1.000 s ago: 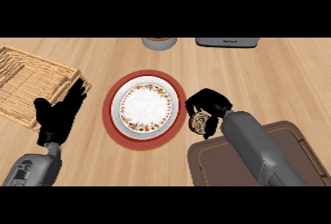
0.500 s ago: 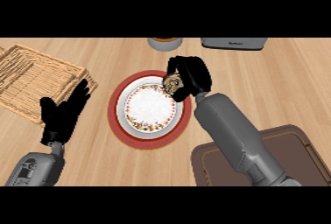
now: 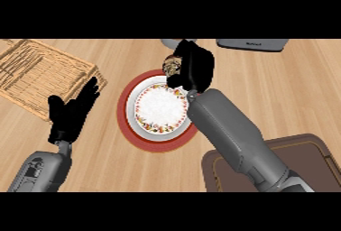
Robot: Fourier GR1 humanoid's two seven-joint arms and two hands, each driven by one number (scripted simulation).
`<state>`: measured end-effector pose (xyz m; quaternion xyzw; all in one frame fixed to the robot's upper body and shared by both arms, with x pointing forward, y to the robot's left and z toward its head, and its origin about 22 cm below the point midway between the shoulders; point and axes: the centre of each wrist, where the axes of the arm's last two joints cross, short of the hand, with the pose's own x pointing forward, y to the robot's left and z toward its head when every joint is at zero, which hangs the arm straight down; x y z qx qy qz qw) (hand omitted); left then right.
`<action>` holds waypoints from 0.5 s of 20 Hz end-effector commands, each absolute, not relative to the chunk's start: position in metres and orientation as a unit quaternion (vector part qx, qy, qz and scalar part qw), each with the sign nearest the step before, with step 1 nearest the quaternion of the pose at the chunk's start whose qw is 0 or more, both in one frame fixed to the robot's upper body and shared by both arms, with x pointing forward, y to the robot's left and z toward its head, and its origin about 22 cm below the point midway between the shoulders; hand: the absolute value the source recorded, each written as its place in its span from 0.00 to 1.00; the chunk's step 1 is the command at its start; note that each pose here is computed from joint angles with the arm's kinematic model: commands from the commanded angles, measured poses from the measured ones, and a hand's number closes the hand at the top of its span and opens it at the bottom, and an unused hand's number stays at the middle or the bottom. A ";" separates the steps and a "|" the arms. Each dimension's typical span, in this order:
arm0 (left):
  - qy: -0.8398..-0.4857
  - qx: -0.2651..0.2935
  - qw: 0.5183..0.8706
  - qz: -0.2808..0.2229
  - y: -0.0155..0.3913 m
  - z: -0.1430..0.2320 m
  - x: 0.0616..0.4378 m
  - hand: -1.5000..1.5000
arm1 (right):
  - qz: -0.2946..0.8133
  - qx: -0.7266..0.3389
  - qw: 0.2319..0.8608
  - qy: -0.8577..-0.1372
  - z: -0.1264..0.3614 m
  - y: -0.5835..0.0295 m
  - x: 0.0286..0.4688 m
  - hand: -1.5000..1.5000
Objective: Pick the cupcake from the tray and place it in the plate
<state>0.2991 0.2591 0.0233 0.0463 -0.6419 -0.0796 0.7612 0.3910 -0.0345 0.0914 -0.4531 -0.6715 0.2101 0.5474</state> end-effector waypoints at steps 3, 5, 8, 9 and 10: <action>-0.646 0.054 0.758 -0.076 0.257 0.029 0.307 0.50 | 0.140 -0.506 0.574 -0.628 0.085 -0.010 0.376 1.00; -0.648 0.045 0.756 -0.080 0.248 0.019 0.299 0.50 | 0.138 -0.524 0.580 -0.608 0.081 -0.004 0.370 1.00; -0.646 0.045 0.758 -0.075 0.252 0.024 0.304 0.50 | 0.145 -0.539 0.581 -0.592 0.079 0.007 0.360 1.00; -0.646 0.052 0.758 -0.074 0.256 0.013 0.298 0.50 | 0.158 -0.543 0.584 -0.582 0.071 0.007 0.355 1.00; -0.649 0.051 0.755 -0.076 0.253 0.016 0.300 0.50 | 0.165 -0.556 0.588 -0.564 0.074 0.006 0.359 1.00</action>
